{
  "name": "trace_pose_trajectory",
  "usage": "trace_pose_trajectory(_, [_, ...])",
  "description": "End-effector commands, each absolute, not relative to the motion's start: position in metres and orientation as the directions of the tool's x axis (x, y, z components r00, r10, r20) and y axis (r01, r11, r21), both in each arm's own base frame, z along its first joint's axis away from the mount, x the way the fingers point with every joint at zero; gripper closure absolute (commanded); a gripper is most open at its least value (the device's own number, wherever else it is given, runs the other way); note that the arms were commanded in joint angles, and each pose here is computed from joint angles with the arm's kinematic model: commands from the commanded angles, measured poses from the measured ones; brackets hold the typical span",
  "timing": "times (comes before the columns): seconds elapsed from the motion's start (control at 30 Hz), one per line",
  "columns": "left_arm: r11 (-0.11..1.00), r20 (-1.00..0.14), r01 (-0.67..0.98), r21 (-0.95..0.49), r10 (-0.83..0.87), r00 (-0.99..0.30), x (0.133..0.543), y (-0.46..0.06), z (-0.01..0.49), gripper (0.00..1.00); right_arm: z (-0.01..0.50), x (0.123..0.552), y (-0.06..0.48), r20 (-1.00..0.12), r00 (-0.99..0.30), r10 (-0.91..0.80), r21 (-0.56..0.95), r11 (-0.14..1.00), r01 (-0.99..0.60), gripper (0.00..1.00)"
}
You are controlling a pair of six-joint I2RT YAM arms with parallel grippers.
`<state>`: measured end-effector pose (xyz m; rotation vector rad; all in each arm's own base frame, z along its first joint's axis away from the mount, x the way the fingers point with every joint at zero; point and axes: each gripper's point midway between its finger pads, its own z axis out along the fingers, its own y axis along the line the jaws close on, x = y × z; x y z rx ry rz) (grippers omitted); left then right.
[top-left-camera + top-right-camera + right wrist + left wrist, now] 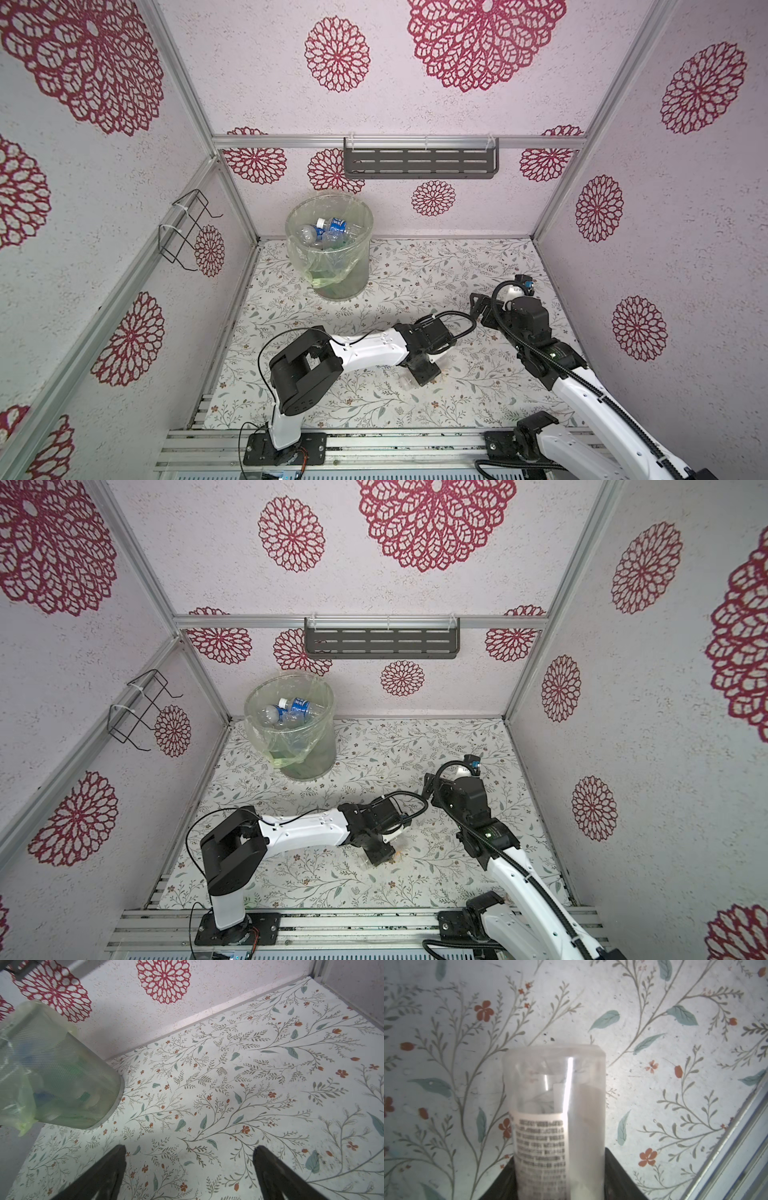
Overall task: Throw the plastic bottles in the bin
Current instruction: Pick up the plastic bottle from the bottom-center of the table.
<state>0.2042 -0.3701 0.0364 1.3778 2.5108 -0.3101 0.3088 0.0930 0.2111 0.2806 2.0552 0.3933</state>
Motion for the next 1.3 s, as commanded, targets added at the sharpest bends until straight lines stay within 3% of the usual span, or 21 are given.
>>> trace_pose_trajectory(0.0, [0.603, -0.362, 0.792, -0.095, 0.721, -0.591, 0.231, -0.365, 0.049, 0.49, 0.224, 0.324, 0.094, -0.828, -0.456, 0.327, 0.356, 0.934, 0.024, 0.01])
trace_pose_trajectory(0.37, [0.757, -0.537, 0.646, -0.093, 0.508, -0.673, 0.298, -0.338, 0.127, 0.47, 0.215, 0.362, 0.109, -0.825, -0.48, 0.298, 0.337, 0.942, 0.005, 0.01])
trace_pose_trajectory(0.5, [0.789, -0.608, 0.601, -0.13, 0.415, -0.677, 0.315, -0.336, 0.16, 0.52, 0.209, 0.369, 0.114, -0.812, -0.503, 0.295, 0.343, 0.939, -0.002, 0.01])
trace_pose_trajectory(0.87, [0.792, -0.688, 0.557, -0.251, 0.259, -0.678, 0.335, -0.333, 0.214, 0.49, 0.198, 0.373, 0.116, -0.792, -0.533, 0.297, 0.348, 0.937, 0.004, 0.01])
trace_pose_trajectory(1.27, [0.823, -0.781, 0.47, -0.319, 0.053, -0.623, 0.367, -0.304, 0.27, 0.57, 0.192, 0.374, 0.115, -0.775, -0.533, 0.341, 0.388, 0.921, 0.026, 0.01])
